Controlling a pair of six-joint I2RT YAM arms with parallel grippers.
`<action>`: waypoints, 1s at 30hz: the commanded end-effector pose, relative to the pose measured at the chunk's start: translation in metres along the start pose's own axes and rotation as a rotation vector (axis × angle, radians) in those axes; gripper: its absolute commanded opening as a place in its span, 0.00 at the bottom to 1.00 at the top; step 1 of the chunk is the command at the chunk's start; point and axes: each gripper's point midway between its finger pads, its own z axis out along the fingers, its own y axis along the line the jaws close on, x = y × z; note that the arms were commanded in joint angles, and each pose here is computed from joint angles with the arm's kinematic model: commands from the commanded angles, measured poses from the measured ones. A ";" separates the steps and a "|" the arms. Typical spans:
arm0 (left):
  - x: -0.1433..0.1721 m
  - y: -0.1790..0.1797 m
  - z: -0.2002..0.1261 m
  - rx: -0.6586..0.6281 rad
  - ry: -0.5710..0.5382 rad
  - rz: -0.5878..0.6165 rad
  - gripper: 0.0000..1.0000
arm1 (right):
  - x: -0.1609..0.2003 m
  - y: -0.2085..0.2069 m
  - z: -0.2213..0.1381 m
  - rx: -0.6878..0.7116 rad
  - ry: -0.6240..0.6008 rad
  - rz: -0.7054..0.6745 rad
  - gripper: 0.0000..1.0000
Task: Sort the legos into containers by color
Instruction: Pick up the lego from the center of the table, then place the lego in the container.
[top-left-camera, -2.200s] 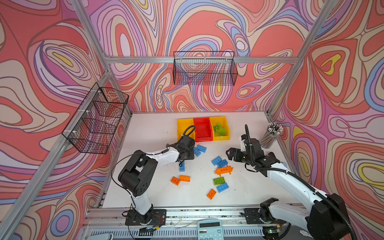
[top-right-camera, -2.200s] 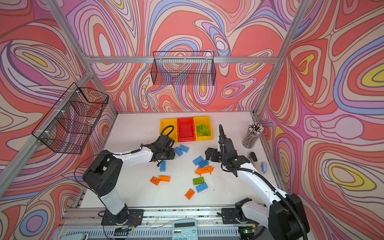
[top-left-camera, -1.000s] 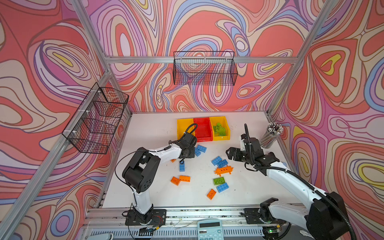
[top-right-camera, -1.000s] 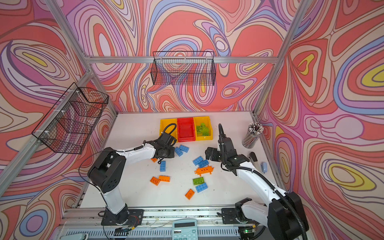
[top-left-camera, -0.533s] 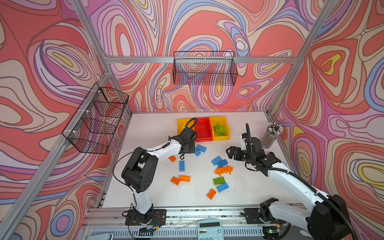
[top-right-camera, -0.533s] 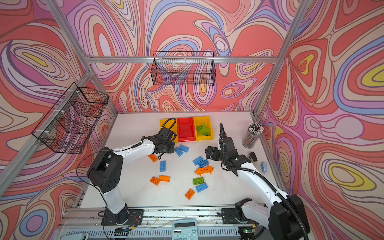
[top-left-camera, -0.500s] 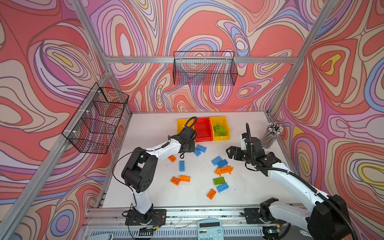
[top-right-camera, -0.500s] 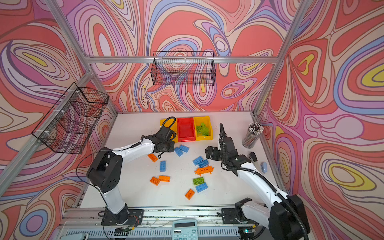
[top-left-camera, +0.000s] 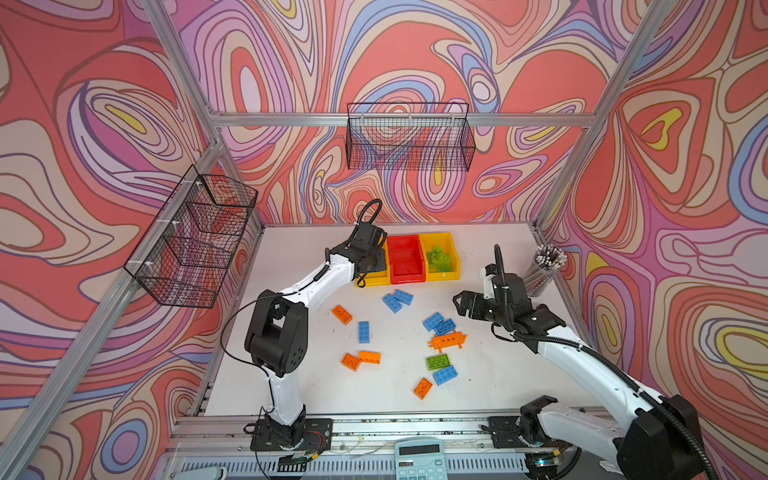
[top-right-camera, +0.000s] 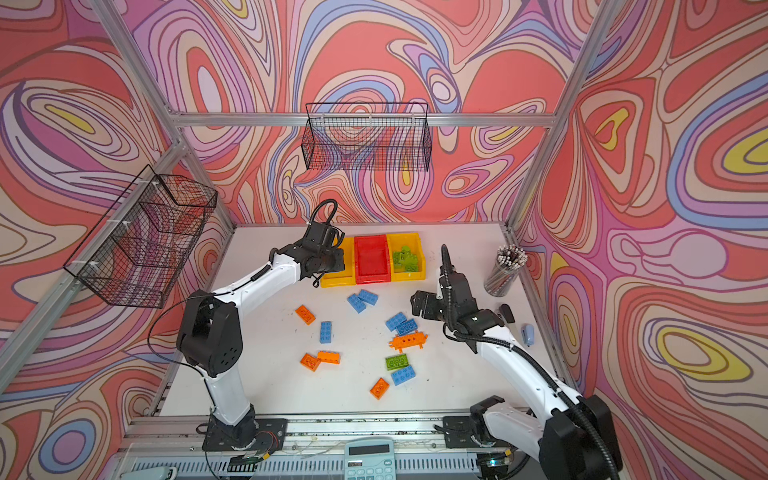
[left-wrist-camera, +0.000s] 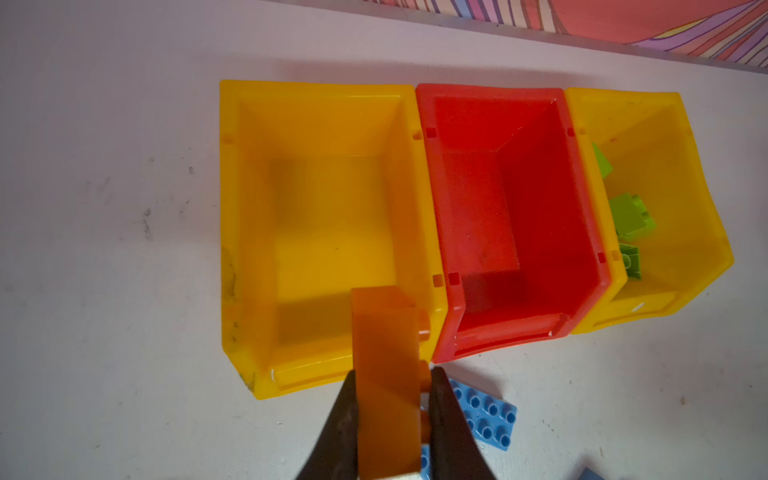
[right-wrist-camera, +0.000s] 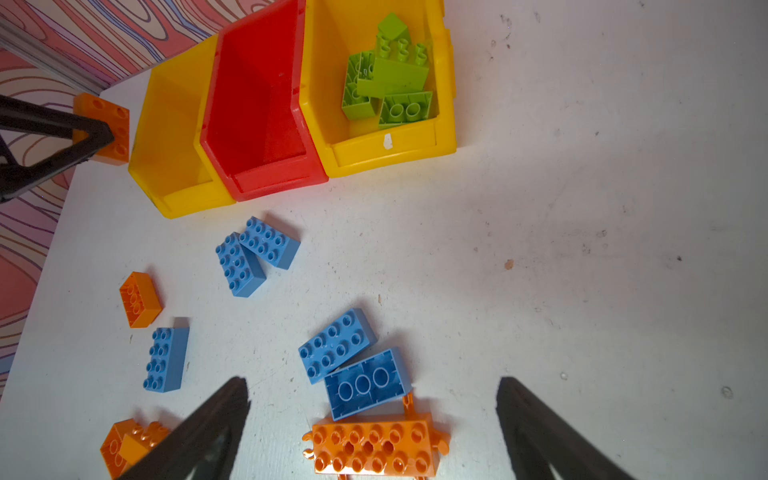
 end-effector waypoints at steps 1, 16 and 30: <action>0.010 -0.021 0.010 0.084 0.059 -0.033 0.12 | -0.010 0.004 -0.008 -0.002 -0.031 -0.009 0.98; -0.003 -0.101 0.052 0.223 0.075 -0.004 0.13 | -0.006 -0.001 -0.020 0.022 -0.036 -0.003 0.98; -0.002 -0.107 0.064 0.246 0.086 -0.016 0.13 | -0.008 -0.004 -0.025 0.043 -0.040 -0.009 0.98</action>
